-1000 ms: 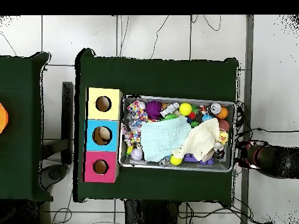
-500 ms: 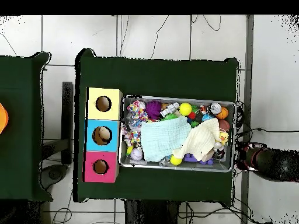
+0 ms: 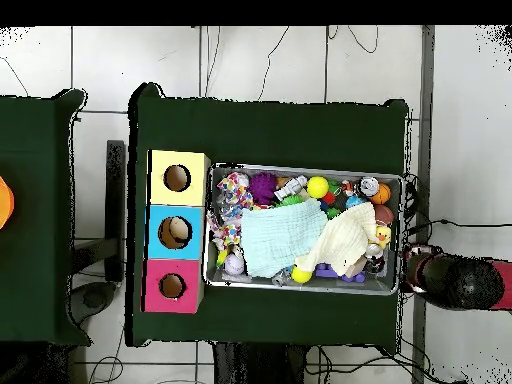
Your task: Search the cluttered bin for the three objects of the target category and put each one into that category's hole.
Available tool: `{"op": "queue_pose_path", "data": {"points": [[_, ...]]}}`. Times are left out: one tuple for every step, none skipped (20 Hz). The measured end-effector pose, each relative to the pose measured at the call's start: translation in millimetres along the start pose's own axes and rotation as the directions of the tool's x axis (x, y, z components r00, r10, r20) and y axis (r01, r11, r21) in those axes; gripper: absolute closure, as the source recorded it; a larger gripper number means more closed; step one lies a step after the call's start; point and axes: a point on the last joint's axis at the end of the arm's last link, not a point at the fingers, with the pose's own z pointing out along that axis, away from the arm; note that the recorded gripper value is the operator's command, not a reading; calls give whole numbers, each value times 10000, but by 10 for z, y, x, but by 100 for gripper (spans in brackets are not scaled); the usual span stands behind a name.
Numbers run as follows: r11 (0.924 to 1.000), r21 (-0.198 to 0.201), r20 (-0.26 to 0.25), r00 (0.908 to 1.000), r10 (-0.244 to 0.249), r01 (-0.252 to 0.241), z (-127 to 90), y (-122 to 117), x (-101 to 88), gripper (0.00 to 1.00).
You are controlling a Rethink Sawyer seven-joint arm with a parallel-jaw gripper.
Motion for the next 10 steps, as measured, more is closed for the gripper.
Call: {"op": "queue_pose_path", "data": {"points": [[10000,15,-8,10000,-31,31,9,-6,-17,0],[10000,40,-17,10000,-81,81,24,-18,-46,0],[9999,54,-16,9999,-114,114,37,-29,-68,0],[9999,64,-6,9999,-140,140,51,-37,-86,0],[9998,73,7,9999,-166,166,67,-46,-105,0],[9997,87,46,9998,-207,207,97,-58,-138,0],[9997,97,92,9997,-241,240,128,-67,-169,0],[9996,94,164,9995,-282,280,177,-74,-212,0],[9996,88,190,9994,-288,287,193,-74,-223,0],[9995,75,241,9992,-304,302,225,-73,-246,0]]}}
